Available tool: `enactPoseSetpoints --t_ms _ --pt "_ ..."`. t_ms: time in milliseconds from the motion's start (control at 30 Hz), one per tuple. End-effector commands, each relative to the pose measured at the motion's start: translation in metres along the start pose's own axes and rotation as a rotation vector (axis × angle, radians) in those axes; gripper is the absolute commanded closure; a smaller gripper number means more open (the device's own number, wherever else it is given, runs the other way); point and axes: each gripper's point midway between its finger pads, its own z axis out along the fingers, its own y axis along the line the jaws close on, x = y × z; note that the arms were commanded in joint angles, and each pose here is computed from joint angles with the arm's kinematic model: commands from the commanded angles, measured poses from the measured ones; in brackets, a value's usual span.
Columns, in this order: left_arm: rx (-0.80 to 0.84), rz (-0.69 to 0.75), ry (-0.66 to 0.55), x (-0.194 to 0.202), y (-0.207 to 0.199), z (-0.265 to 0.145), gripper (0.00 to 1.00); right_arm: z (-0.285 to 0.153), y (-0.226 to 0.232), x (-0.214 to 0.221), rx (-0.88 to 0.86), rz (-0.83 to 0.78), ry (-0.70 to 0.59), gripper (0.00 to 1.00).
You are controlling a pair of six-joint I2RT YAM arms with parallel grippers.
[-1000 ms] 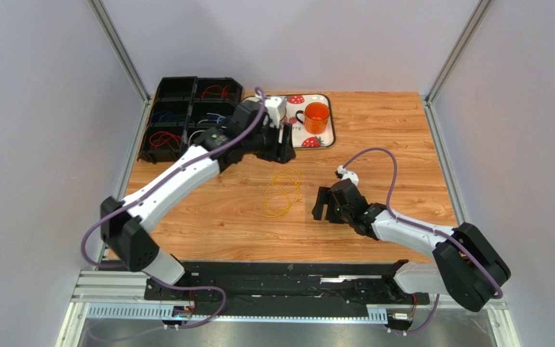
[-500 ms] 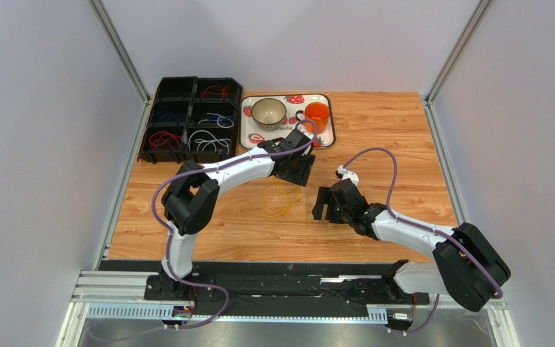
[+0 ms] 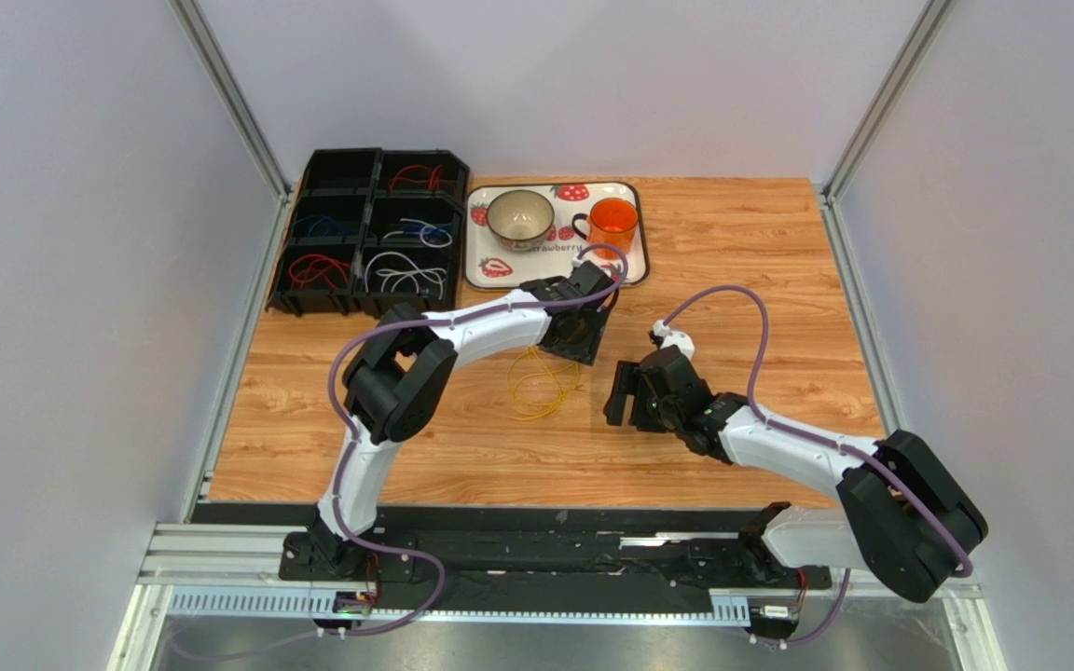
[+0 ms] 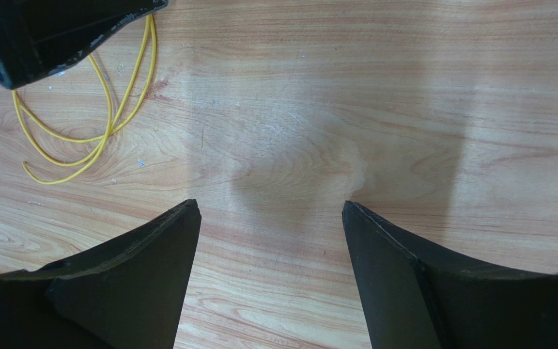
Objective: Untangle the cables
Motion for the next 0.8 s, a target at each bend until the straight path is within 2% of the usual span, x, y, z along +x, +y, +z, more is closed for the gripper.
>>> enactPoseSetpoints --t_ms 0,100,333,367,400,433,600,767 --pt "-0.03 -0.021 -0.034 -0.014 -0.006 0.003 0.47 0.003 -0.004 0.006 0.019 0.002 0.031 0.2" --pt "-0.044 -0.025 -0.018 -0.009 -0.006 0.01 0.64 0.003 -0.004 0.006 0.019 0.003 0.031 0.2" --pt "-0.107 -0.015 0.014 0.01 -0.004 0.019 0.81 0.004 -0.004 0.007 0.02 0.001 0.034 0.2" --pt "-0.116 -0.017 0.02 0.014 -0.003 0.02 0.85 0.003 -0.004 0.007 0.018 0.002 0.032 0.2" --pt "-0.122 -0.023 0.031 0.02 -0.002 0.021 0.97 0.003 -0.004 0.006 0.019 0.002 0.031 0.2" --pt "-0.125 -0.026 0.037 0.023 -0.002 0.022 1.0 0.003 -0.004 0.006 0.018 0.002 0.03 0.2" --pt "-0.062 -0.007 0.05 0.026 -0.009 0.009 1.0 0.003 -0.005 0.007 0.022 0.001 0.032 0.21" --pt "0.073 -0.001 -0.032 -0.01 -0.012 -0.052 1.0 0.003 -0.005 0.006 0.022 0.005 0.025 0.21"
